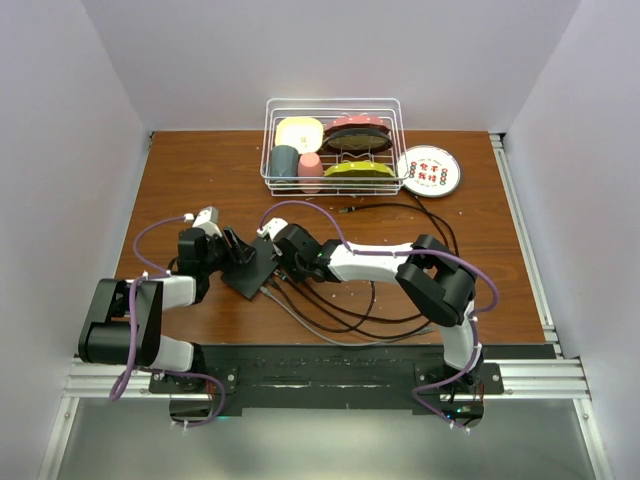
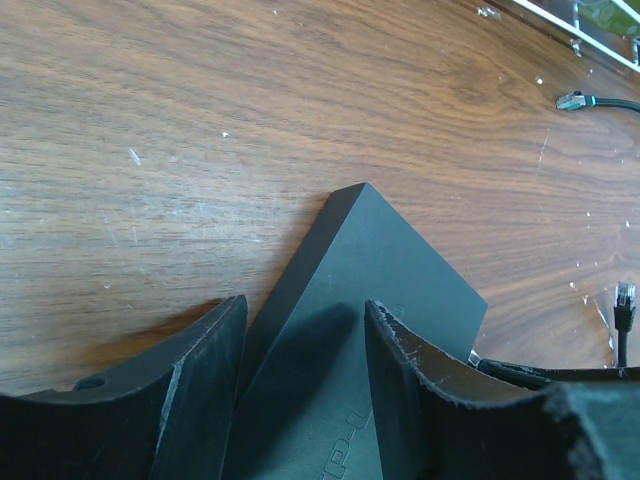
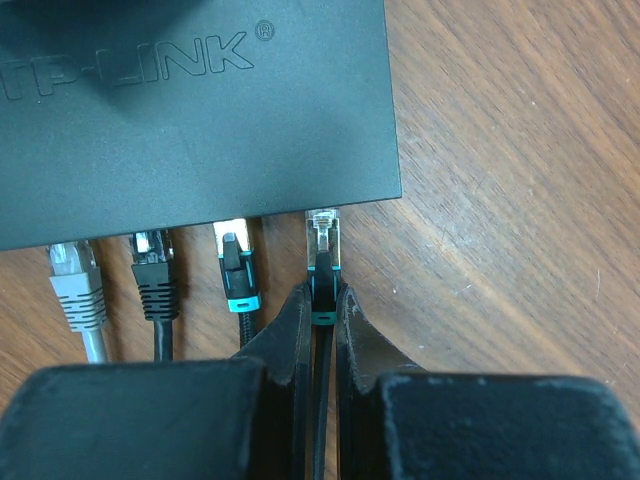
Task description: Insert the plug into the switch port
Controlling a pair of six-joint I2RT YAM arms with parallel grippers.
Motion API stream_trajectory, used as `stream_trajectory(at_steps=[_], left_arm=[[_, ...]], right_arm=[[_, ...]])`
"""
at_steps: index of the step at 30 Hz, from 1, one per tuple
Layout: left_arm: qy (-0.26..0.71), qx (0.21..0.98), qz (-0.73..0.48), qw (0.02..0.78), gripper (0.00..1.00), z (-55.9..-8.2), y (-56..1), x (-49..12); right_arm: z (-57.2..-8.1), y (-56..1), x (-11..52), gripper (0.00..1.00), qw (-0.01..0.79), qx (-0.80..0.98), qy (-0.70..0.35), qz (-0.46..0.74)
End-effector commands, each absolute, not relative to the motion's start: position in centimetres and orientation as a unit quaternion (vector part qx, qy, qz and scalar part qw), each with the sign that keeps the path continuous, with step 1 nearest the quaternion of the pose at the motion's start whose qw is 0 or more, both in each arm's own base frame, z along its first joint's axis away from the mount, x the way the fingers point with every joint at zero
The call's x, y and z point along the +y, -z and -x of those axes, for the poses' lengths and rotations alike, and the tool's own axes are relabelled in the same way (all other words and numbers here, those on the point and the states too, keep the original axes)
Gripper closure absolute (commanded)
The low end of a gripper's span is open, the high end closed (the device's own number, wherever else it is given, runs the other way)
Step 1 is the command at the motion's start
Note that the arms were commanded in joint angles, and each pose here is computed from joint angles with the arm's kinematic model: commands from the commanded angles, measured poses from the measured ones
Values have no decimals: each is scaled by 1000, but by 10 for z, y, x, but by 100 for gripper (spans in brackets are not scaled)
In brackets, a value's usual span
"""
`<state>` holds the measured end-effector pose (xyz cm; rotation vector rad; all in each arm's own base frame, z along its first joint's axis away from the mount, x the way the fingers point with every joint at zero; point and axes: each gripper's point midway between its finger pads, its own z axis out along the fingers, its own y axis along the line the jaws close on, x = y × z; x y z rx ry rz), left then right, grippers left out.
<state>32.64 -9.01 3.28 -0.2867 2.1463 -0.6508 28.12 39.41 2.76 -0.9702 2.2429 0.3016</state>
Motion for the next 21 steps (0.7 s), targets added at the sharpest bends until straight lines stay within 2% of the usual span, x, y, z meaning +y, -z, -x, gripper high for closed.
stream_trajectory(at_steps=[1,17,18,19,21], left_arm=[[284,852,98,428,46,-326,-37,-99],[304,844,80,435,46,-325,-43,-106],[303,844,80,435,45,-326,-44,-106],[300,844,82,436,35,-327,-44,-105],[291,847,89,437,24,-330,-43,-102]], right_arm=[[-290,-68,410,100,381,841,-149,355],[-293,-54,420,100,375,837,-151,367],[-294,-57,422,100,377,837,-153,367],[-294,-56,422,100,376,836,-153,369],[-295,-57,424,100,378,835,-151,370]])
